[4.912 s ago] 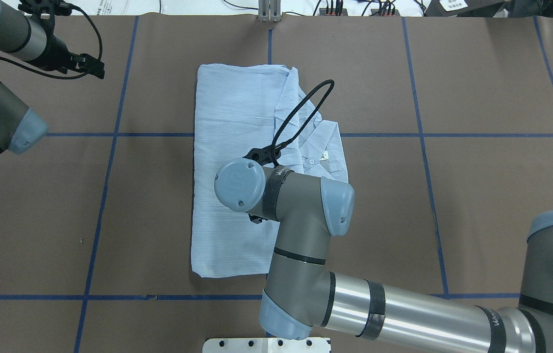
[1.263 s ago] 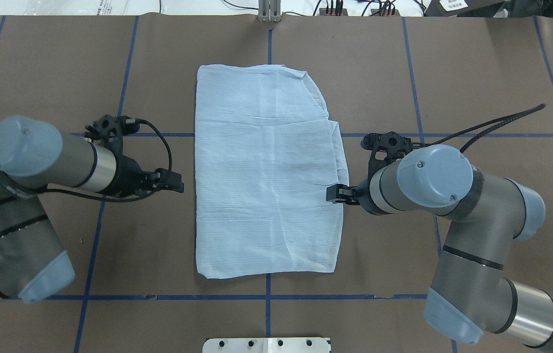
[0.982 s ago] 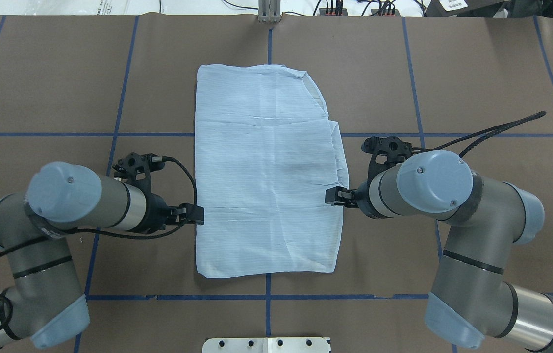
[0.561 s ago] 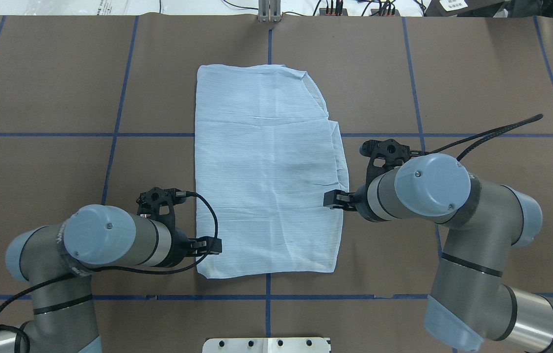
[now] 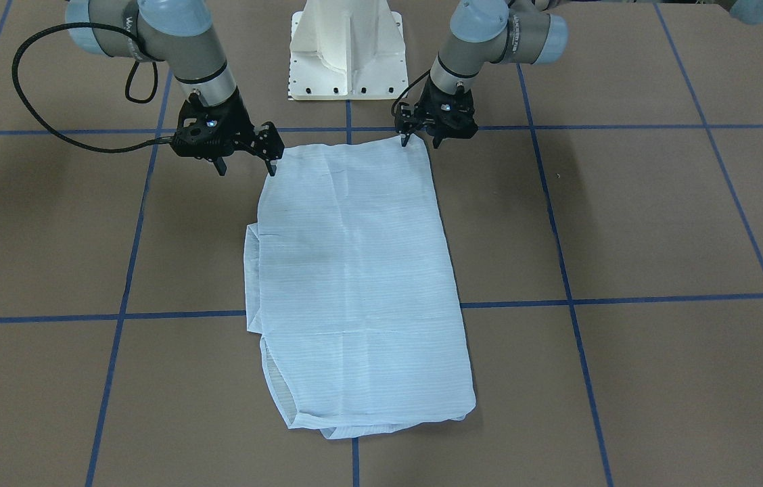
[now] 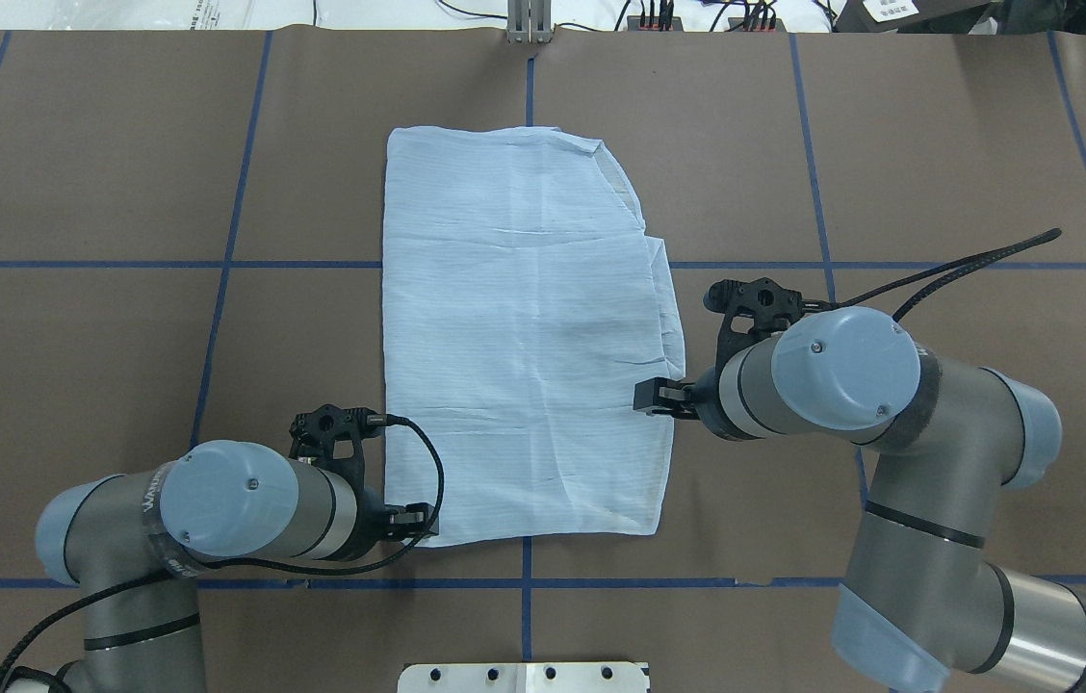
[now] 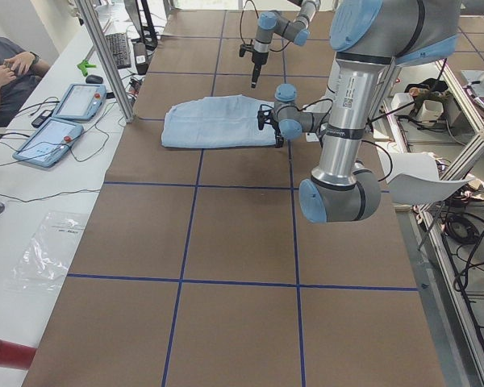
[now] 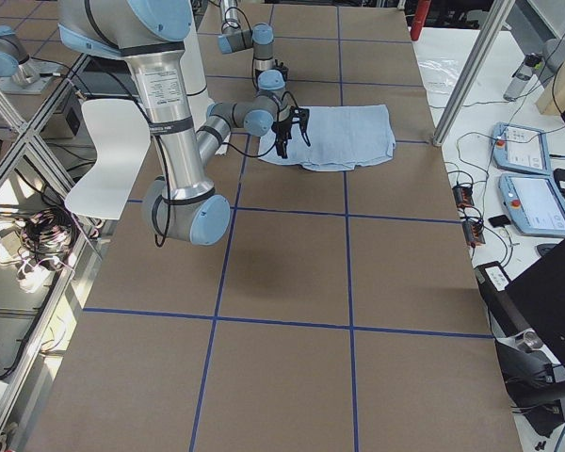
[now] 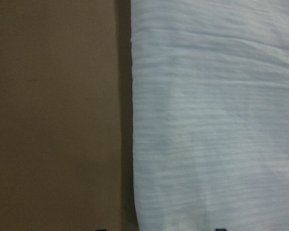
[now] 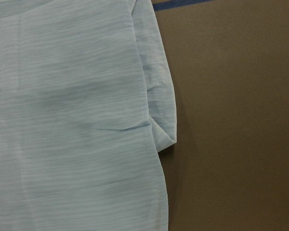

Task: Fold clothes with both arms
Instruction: 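Lower the left gripper to the near shirt corner while the right holds the side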

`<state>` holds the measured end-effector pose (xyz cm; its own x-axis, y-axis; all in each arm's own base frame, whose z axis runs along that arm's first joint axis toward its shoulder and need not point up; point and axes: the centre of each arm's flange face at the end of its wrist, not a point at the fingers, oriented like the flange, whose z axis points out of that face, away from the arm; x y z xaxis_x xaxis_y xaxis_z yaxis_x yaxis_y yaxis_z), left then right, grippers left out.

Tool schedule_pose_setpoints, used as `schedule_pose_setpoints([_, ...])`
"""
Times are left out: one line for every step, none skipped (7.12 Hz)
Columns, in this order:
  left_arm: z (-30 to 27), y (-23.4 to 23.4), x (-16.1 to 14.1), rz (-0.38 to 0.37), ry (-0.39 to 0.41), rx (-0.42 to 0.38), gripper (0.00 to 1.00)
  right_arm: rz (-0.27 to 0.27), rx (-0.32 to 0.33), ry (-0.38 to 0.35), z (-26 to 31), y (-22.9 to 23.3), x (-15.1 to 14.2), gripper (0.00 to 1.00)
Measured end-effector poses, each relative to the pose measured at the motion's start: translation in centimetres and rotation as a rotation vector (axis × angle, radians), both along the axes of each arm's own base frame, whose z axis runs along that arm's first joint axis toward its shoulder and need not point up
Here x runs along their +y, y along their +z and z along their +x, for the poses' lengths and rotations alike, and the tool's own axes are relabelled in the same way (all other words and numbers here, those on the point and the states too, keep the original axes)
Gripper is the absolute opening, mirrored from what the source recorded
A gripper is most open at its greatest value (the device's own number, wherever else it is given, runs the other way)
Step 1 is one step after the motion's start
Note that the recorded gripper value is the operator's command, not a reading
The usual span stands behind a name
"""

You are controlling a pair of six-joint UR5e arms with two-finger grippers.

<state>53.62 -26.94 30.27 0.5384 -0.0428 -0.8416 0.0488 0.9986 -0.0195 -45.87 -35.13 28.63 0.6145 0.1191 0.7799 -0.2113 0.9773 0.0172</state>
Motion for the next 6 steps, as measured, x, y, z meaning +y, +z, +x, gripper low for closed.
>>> schedule_pose_setpoints([0.1, -0.1, 0.0, 0.0, 0.001, 0.001, 0.16, 0.0, 0.0, -0.001, 0.0, 0.0, 0.1, 1.0])
schedule_pose_setpoints([0.2, -0.5, 0.0, 0.001, 0.001, 0.007, 0.0, 0.0, 0.001, -0.002, -0.1, 0.0, 0.1, 1.0])
schedule_pose_setpoints([0.3, -1.0, -0.1, -0.003, -0.003, 0.016, 0.0, 0.0, 0.002, -0.004, -0.1, 0.1, 0.1, 1.0])
schedule_pose_setpoints([0.2, -1.5, -0.1, -0.013, -0.013, 0.024, 0.0, -0.001, 0.003, -0.006, -0.3, 0.1, 0.3, 1.0])
schedule_pose_setpoints([0.2, -1.7, -0.1, -0.023, -0.021, 0.03, 0.0, -0.01, 0.004, 0.002, -0.6, 0.2, 0.7, 1.0])
schedule_pose_setpoints([0.1, -1.8, -0.2, -0.029, -0.027, 0.032, 0.0, -0.05, -0.003, 0.042, -1.5, 0.2, 1.9, 0.99])
